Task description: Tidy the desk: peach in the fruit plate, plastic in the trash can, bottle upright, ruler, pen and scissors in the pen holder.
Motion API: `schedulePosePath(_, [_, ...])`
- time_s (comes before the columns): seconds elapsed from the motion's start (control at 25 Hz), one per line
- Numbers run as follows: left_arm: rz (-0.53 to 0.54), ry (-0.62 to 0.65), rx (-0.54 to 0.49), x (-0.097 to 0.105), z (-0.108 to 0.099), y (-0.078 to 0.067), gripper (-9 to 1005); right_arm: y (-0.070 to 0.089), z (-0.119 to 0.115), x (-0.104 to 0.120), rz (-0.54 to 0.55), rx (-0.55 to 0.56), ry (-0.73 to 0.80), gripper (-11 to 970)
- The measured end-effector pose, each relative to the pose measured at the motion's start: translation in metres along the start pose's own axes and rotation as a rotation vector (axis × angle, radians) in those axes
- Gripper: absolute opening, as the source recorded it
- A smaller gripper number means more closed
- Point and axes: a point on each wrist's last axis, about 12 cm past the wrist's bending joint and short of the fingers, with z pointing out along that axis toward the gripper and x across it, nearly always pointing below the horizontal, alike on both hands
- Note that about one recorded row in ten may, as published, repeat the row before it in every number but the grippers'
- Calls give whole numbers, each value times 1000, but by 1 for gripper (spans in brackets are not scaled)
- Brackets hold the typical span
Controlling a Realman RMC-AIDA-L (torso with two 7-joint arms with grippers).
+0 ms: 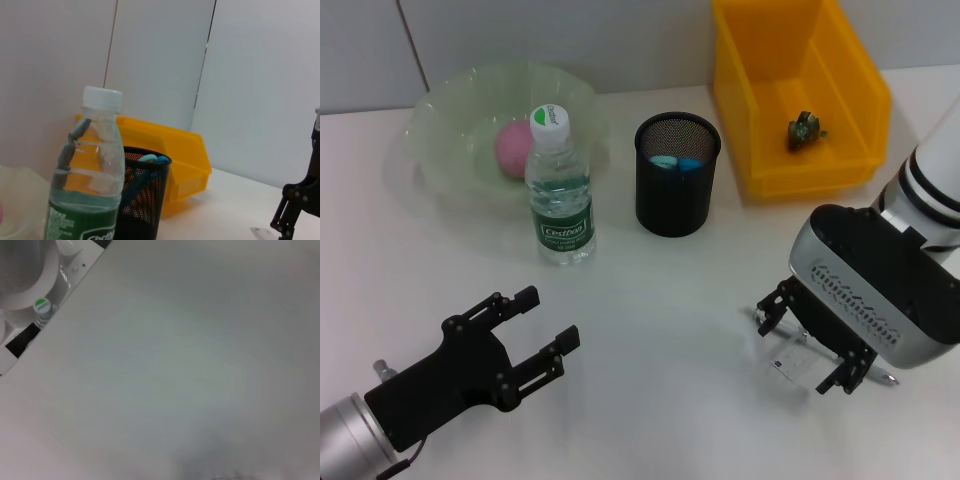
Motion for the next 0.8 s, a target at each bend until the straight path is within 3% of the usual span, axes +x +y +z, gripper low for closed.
schedulePosePath(0.8, [-1,-2,5,-1,1,0,716,-6,14,2,-5,-32,-6,831])
